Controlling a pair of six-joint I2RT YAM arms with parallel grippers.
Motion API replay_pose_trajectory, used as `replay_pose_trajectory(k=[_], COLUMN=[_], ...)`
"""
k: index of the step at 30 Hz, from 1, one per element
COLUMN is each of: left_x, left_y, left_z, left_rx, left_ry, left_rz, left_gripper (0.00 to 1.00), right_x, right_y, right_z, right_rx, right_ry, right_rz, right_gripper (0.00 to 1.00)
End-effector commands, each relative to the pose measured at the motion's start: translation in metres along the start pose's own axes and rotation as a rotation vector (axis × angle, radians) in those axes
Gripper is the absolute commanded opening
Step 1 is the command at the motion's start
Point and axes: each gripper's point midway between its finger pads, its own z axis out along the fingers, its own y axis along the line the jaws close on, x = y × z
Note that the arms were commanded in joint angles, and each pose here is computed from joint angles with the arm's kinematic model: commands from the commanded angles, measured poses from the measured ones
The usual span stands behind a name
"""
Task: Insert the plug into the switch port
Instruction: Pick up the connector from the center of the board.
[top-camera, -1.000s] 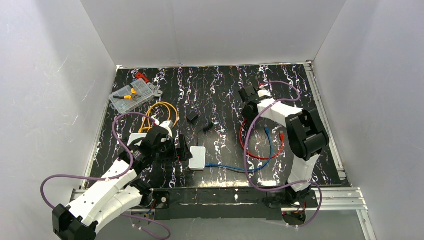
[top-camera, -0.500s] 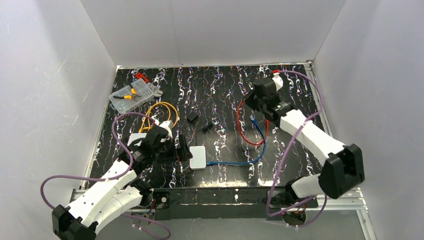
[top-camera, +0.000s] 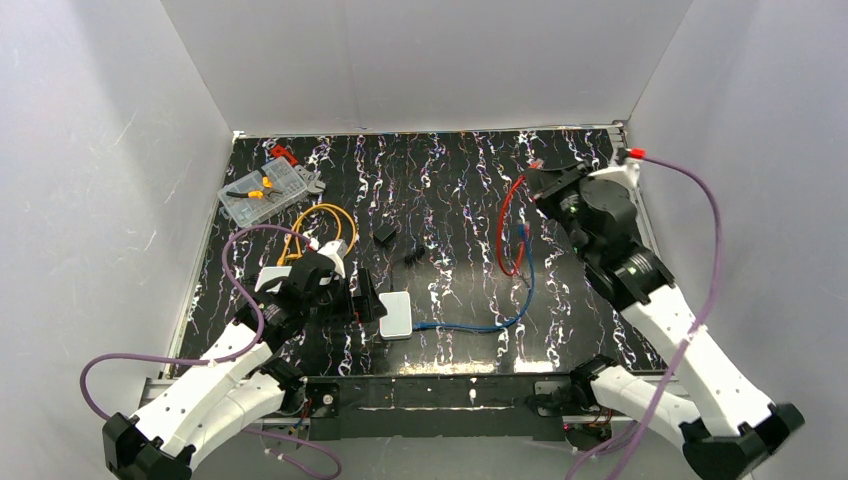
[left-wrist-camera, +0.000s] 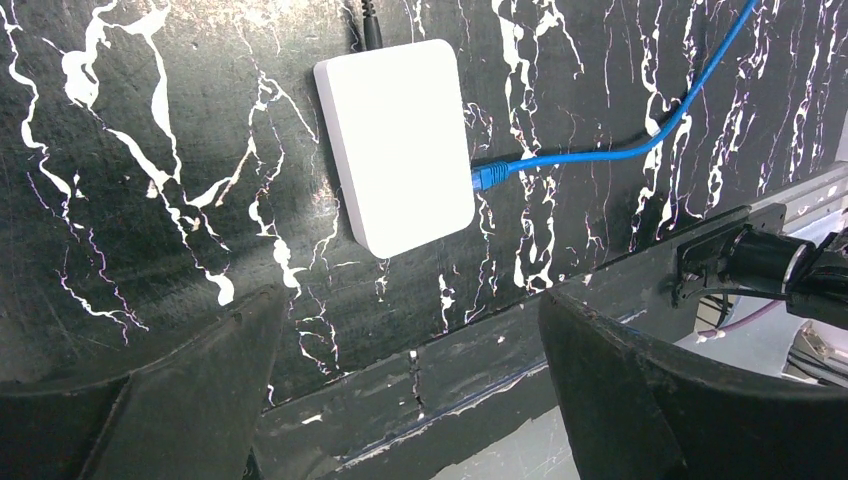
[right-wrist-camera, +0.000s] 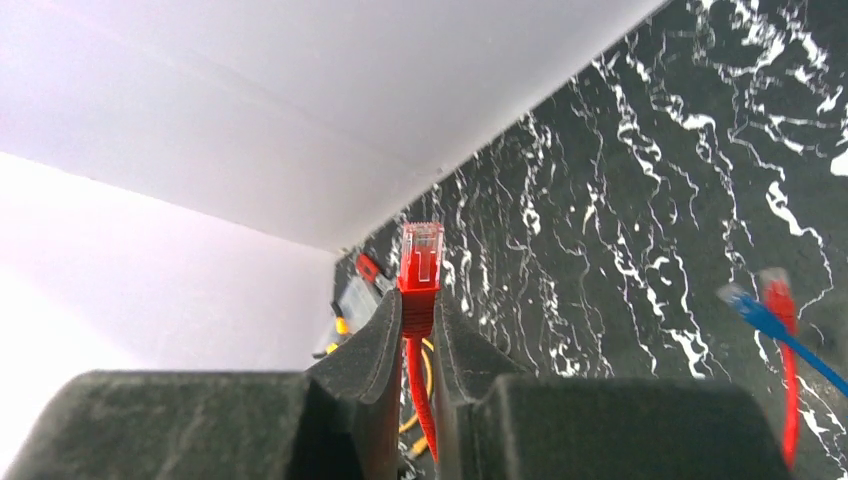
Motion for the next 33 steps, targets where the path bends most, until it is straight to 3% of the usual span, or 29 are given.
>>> replay_pose_trajectory(k=[1, 11, 17, 20, 23, 27, 29, 33], left_x=[0.003, 0.006, 0.007, 0.006, 0.006, 0.007, 0.008, 0.007], left_y=[0.001, 0.0, -0.003, -0.001, 0.0, 0.0, 0.0, 0.0], left_z=[-0.001, 0.003, 0.002, 0.003, 0.004, 0.006, 0.006, 0.004], left_rx=[0.009, 0.016, 0.026, 0.018, 0.014, 0.01, 0.01, 0.013], left_ry=[0.006, 0.028, 0.036, 0.03, 0.033, 0.044, 0.047, 0.04], left_rz=[0.016, 0.016, 0.02, 0.02, 0.019, 0.02, 0.018, 0.02], left_gripper=[0.98, 0.98, 0.98, 0.98, 0.98, 0.98, 0.98, 0.98], right_x=[-0.032, 0.029, -0.012, -0.03, -0.003, 0.06, 0.045, -0.027], right_y=[0.004, -0.038, 0.019, 0.025, -0.003, -0.027, -0.003, 0.061], right_z=[-0.017, 0.006, -0.015, -0.025, -0.008, 0.023, 0.018, -0.026], right_rx=[-0.022, 0.074, -0.087, -0.122, -0.065, 0.017, -0.05, -0.257], right_ry=[-0.134, 0.032, -0.019, -0.093, -0.054, 0.16, 0.136, -0.037], right_rz=[0.036, 0.043, -0.006, 0.002, 0.017, 0.024, 0.015, -0.015], right_gripper=[0.01, 0.01, 0.01, 0.01, 0.01, 0.01, 0.01, 0.01])
